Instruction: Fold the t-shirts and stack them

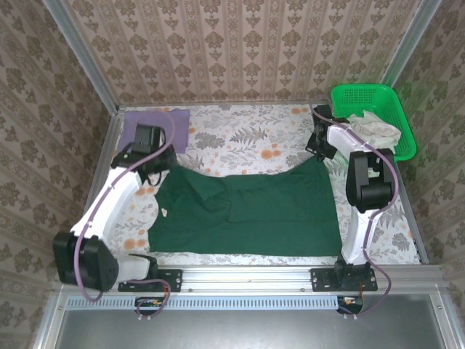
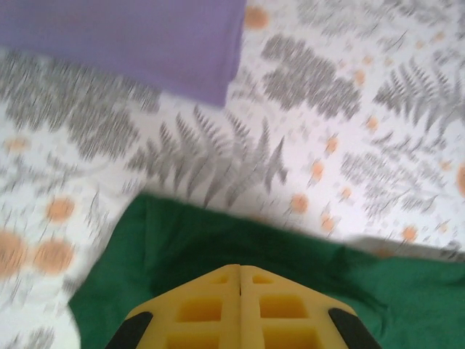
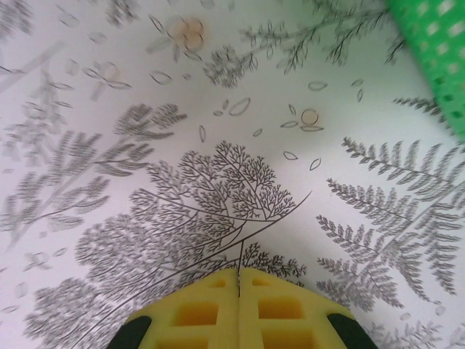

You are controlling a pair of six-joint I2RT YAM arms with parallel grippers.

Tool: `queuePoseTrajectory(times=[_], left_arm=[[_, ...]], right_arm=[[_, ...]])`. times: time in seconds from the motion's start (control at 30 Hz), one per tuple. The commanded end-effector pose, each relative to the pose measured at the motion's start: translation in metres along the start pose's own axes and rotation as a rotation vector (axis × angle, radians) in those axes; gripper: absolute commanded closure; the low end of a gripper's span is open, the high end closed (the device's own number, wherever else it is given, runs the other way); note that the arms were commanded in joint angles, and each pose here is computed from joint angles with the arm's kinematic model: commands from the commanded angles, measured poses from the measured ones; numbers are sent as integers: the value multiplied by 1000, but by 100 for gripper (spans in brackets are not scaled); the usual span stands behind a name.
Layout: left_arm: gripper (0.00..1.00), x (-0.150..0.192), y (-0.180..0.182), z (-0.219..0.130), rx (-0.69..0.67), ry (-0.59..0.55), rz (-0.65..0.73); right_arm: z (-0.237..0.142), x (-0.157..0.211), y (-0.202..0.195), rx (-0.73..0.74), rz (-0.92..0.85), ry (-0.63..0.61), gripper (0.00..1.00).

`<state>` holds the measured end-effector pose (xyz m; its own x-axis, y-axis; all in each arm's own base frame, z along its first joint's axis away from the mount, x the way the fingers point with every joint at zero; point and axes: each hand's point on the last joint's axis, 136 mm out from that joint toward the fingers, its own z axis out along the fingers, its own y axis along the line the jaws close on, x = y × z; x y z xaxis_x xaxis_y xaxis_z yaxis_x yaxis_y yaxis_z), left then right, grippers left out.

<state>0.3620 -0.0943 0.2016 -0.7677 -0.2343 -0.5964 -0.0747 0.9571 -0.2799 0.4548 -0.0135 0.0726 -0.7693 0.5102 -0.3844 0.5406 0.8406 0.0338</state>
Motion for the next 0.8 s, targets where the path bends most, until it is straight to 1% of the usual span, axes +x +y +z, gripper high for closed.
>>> queuePoseTrajectory(times=[0.0,0.1,0.2,0.3,0.4,0.6,0.77], left_arm=[[100,-43,-25,15,89,-42,58],[100,-65,-36,38,116,-10,78],[100,-80,-41,65,131,48,101],[100,-86,-49,94,170,112,140],[100,-92,-53,117,177,145,178],[100,-97,-57,143,194,191,254],[100,-100,-64,139,230,187,256]], right_arm=[[-25,-7,-1,-33,-19,-42,100],[-27,-11,-11,-18,-8,-48,100],[-23,-8,-23,4,8,-32,100],[-22,-4,-31,24,13,-31,100],[-22,1,-39,36,14,-35,100],[-22,10,-49,31,8,-37,100],[-30,11,-43,-36,5,-48,100]])
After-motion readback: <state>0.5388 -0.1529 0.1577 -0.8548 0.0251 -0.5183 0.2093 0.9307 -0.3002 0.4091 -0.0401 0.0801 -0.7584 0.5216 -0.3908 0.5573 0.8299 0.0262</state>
